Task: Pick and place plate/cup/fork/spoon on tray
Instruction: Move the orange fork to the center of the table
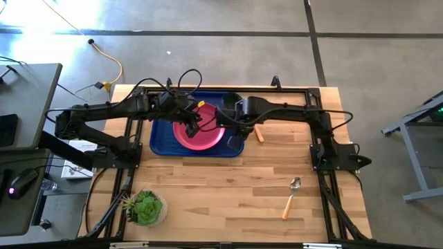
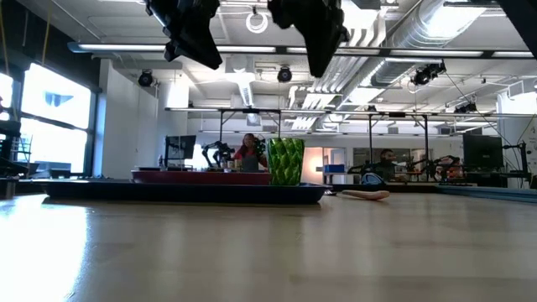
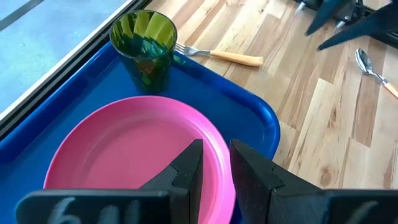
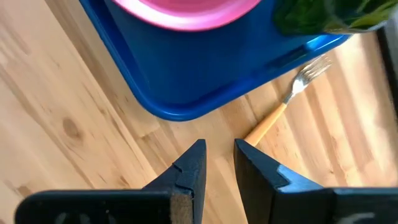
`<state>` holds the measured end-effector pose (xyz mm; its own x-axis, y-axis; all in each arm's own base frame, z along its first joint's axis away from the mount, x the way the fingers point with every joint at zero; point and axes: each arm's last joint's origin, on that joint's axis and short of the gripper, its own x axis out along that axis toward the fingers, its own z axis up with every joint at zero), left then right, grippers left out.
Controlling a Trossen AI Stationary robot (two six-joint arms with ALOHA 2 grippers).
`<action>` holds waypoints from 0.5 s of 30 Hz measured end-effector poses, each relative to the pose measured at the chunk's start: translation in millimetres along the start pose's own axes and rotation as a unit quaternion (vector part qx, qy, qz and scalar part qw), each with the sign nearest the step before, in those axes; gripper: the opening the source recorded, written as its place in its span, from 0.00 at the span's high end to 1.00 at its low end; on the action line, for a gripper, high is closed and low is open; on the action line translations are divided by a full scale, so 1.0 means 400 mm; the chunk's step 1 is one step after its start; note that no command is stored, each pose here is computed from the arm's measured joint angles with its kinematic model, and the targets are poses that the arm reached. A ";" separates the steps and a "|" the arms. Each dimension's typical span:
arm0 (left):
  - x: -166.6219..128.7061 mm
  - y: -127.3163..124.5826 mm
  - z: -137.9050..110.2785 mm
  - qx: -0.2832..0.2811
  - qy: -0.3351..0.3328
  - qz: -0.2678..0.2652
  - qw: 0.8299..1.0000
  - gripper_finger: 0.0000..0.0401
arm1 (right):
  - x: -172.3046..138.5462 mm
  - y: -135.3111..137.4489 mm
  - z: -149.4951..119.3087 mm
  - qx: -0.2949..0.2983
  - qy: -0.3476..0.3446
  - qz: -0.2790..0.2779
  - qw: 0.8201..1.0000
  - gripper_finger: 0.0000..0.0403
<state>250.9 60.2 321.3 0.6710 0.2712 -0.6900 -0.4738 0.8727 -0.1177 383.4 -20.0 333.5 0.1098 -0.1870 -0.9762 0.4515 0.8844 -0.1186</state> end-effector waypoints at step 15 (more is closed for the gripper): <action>0.000 0.000 0.000 0.000 0.000 0.000 1.000 0.83 | -0.127 -0.065 -0.129 0.048 -0.076 -0.053 0.995 0.82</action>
<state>251.0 60.2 321.3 0.6713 0.2709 -0.6899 -0.4740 0.8725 -0.1186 320.6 -11.4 376.8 0.1868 -0.3465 -0.9193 0.5494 0.8126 -0.1946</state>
